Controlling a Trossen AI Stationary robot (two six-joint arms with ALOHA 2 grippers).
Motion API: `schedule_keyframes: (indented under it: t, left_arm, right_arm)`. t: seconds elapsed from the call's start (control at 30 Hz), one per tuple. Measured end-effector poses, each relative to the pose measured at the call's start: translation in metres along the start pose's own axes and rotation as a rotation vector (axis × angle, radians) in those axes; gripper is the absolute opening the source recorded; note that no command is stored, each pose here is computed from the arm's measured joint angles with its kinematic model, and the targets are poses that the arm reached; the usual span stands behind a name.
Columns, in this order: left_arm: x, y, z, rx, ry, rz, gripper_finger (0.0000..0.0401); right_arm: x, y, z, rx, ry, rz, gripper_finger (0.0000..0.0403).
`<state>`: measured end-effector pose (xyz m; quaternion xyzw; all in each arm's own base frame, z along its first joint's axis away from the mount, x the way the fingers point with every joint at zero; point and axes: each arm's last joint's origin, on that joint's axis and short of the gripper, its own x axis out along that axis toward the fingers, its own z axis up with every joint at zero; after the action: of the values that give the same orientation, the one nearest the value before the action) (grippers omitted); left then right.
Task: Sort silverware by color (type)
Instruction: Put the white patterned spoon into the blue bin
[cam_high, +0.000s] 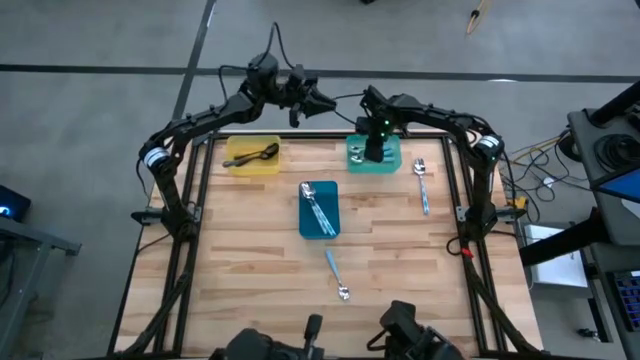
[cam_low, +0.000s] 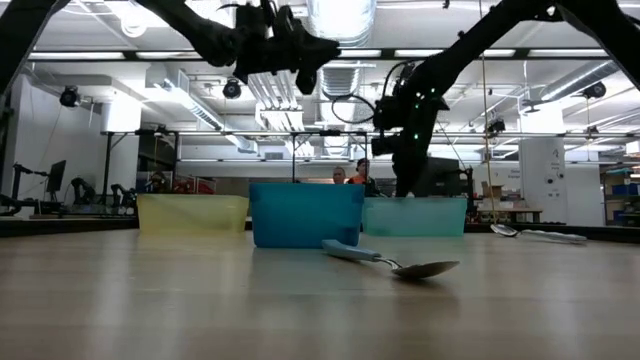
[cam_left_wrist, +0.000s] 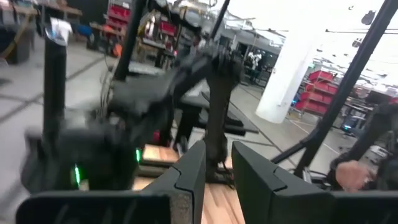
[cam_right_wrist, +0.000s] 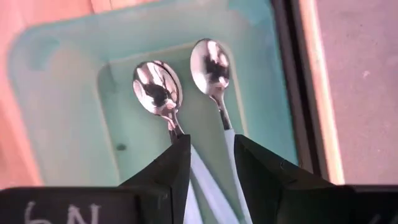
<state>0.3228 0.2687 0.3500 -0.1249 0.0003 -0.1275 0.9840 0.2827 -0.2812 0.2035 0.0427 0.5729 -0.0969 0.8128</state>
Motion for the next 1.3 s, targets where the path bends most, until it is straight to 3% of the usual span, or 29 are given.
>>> schedule_keyframes:
  t: [0.23,0.57,0.87,1.3]
  left_arm:
    - [0.003,-0.018,-0.030,-0.060,0.051,0.005,0.0047]
    - [-0.012,-0.093,-0.041,0.077,0.012,0.127,0.0039]
    - [-0.029,-0.153,-0.046,0.101,-0.045,0.194,0.0039]
    - [-0.021,-0.204,-0.092,0.032,-0.035,0.300,0.0039]
  right_arm:
    - [-0.035,0.014,-0.004,0.040,-0.138,0.059,0.0098]
    - [-0.067,0.063,-0.016,-0.019,-0.463,0.007,0.0097]
    - [-0.081,0.109,-0.012,-0.115,-0.722,-0.001,0.0096]
    - [-0.075,0.135,-0.009,-0.139,-0.743,0.063,0.0091]
